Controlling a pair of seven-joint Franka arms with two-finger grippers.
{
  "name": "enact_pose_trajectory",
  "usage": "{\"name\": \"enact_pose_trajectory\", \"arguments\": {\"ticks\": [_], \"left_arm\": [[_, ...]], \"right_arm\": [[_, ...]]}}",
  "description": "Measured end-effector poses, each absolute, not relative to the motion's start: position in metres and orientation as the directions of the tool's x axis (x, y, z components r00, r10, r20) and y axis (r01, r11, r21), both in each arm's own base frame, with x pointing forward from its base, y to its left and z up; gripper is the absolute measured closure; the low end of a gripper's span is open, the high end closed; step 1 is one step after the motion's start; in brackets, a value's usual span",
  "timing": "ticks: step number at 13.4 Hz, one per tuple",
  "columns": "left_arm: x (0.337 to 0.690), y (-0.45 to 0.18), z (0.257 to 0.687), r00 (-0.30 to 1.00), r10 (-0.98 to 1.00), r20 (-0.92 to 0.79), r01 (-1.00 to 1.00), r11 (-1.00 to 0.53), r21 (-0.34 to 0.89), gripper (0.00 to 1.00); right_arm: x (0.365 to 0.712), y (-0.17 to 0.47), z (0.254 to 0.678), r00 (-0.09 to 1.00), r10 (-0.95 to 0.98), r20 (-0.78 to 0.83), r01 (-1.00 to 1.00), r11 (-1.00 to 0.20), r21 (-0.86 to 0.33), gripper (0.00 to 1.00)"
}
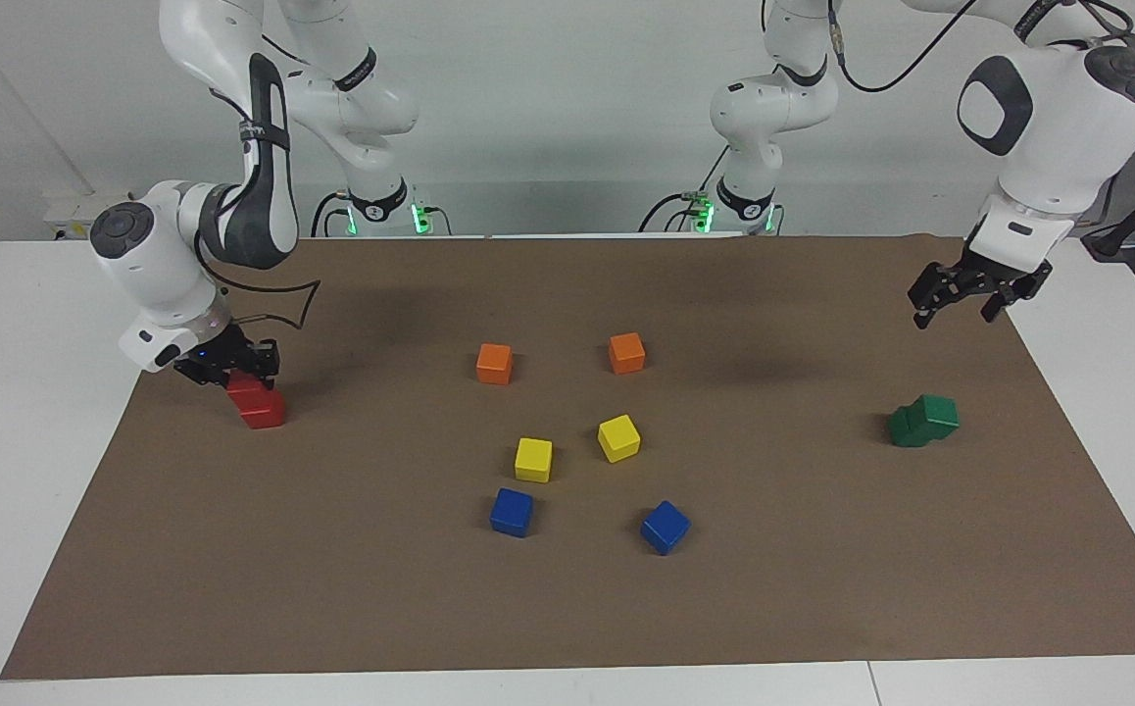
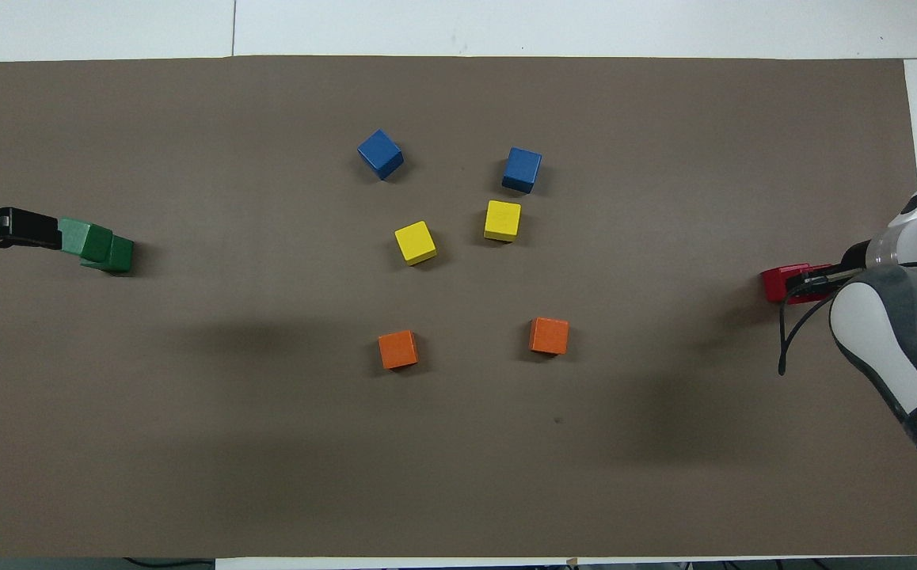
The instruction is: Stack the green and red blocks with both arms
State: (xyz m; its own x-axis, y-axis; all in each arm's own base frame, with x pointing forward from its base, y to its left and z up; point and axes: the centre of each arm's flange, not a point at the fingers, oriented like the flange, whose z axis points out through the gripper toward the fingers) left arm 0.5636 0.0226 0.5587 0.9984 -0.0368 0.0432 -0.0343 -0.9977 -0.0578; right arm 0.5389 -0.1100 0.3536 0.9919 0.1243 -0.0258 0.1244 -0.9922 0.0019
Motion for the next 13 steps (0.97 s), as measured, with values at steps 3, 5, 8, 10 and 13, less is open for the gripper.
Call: {"name": "enact_pose_trajectory", "arguments": {"ticks": [3, 5, 8, 10, 13], "left_arm": [[0.551, 0.007, 0.565, 0.999, -0.053, -0.012, -0.054, -0.997, -0.058, 0.00], [0.547, 0.005, 0.571, 0.999, -0.048, -0.024, -0.049, -0.998, -0.040, 0.00], [0.545, 0.003, 0.574, 0.998, -0.045, -0.033, -0.045, -0.999, -0.017, 0.00], [0.544, 0.000, 0.575, 0.998, -0.048, -0.043, -0.049, -0.999, -0.013, 0.00], [0.540, -0.011, 0.581, 0.996, -0.062, -0.070, -0.062, -0.998, -0.010, 0.00]], "right_arm": [[0.539, -0.110, 0.353, 0.992, 0.124, -0.026, 0.124, -0.992, 0.002, 0.45], [0.539, -0.110, 0.353, 0.992, 0.124, -0.026, 0.124, -0.992, 0.002, 0.45], [0.539, -0.110, 0.353, 0.992, 0.124, -0.026, 0.124, -0.992, 0.002, 0.41], [0.539, -0.111, 0.354, 0.992, 0.123, -0.025, 0.123, -0.992, 0.002, 0.18], [0.539, -0.111, 0.354, 0.992, 0.123, -0.024, 0.123, -0.992, 0.003, 0.00]]}}
